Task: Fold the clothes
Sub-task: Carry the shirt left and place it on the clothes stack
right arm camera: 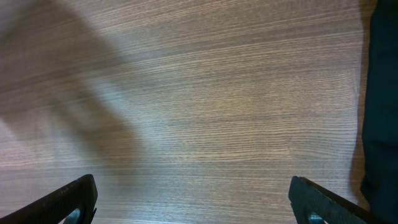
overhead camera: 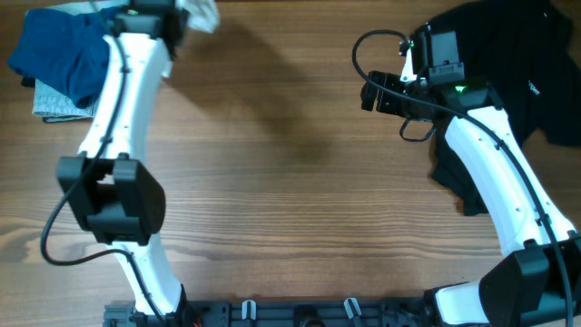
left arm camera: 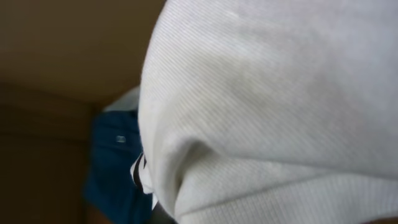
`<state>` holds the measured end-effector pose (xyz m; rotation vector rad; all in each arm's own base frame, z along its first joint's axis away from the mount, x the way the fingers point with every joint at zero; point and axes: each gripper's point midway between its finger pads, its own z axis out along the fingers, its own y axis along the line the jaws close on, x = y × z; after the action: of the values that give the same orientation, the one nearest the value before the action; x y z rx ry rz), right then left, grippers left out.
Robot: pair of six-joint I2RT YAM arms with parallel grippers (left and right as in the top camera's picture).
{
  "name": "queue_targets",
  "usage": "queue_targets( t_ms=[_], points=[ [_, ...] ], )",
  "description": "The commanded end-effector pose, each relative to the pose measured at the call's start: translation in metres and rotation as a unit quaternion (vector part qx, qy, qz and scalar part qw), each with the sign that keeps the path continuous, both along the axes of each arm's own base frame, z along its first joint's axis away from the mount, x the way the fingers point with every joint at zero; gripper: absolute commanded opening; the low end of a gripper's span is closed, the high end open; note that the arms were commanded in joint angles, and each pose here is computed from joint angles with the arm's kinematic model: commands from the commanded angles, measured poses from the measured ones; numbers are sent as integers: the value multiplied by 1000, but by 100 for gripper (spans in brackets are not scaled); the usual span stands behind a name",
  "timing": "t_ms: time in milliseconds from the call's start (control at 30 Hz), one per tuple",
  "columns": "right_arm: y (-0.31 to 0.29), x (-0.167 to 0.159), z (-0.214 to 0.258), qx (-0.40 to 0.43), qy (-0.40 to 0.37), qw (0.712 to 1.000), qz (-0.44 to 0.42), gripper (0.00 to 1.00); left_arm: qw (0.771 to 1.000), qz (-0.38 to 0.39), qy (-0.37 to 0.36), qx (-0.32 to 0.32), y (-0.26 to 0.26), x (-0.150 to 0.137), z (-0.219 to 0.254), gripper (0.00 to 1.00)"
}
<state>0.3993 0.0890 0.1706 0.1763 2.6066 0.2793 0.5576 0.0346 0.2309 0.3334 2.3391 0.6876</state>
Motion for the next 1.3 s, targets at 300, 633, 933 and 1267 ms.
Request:
queue_targets(
  t_ms=[300, 633, 933, 1267],
  points=[
    [-5, -4, -11, -15, 22, 1000, -3, 100, 983, 59, -73, 155, 193, 5, 88, 4],
    [-5, -4, -11, -14, 22, 1000, -4, 99, 989, 107, -24, 95, 231, 19, -13, 4],
    [-4, -3, -10, -14, 20, 1000, -5, 99, 993, 106, 6, 47, 198, 19, -42, 4],
    [-3, 3, -7, -5, 8, 1000, -15, 99, 954, -77, 142, -254, 22, -9, -105, 100]
  ],
)
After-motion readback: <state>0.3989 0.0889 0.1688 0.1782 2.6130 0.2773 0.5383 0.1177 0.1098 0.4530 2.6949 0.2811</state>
